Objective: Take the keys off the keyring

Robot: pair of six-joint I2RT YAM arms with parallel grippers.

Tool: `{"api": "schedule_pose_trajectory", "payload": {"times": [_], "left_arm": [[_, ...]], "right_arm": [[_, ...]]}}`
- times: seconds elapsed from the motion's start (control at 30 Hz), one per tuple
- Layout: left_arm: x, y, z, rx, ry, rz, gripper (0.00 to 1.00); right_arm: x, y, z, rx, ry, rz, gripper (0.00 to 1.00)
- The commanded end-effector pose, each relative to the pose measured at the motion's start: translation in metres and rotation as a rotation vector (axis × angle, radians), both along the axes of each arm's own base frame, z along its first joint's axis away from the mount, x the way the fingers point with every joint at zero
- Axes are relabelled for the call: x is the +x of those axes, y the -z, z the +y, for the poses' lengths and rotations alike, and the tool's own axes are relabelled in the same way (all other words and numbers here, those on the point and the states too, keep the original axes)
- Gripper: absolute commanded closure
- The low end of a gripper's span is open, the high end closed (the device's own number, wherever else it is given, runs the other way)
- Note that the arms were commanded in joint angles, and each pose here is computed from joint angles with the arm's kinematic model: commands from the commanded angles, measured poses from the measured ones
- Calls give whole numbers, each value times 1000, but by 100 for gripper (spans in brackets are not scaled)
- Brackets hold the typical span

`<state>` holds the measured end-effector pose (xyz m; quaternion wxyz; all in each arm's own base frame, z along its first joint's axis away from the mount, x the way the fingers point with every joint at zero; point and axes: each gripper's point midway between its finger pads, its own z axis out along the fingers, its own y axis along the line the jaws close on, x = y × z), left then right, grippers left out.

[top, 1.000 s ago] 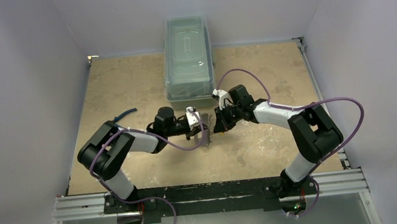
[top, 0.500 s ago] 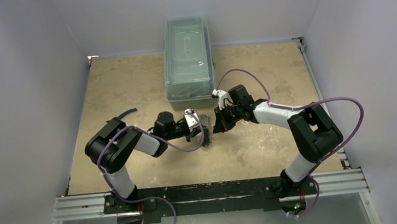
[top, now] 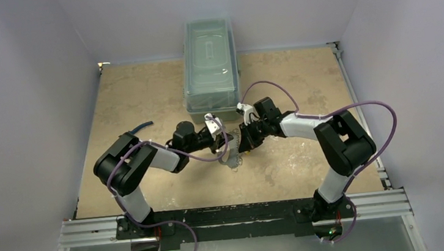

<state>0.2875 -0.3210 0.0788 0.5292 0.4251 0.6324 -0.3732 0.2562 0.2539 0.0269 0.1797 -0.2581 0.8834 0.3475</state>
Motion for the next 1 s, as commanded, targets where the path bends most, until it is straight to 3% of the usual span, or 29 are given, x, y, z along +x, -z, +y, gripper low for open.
{"api": "schedule_pose_trajectory", "payload": {"times": [0.0, 0.1, 0.2, 0.57, 0.97], "left_arm": [[-3, -22, -10, 8, 103, -70, 99], [-13, -8, -10, 114, 230, -134, 85], [-17, 5, -11, 169, 309, -164, 79], [-14, 17, -17, 204, 391, -211, 76], [-23, 13, -27, 184, 415, -169, 59]], "right_arm": [[11, -18, 8, 41, -3, -33, 100], [9, -23, 5, 41, 1, -50, 100], [7, -31, 3, 44, -5, -75, 100], [8, -43, 0, 35, -42, -137, 100], [10, -45, 0, 30, -47, -146, 100]]}}
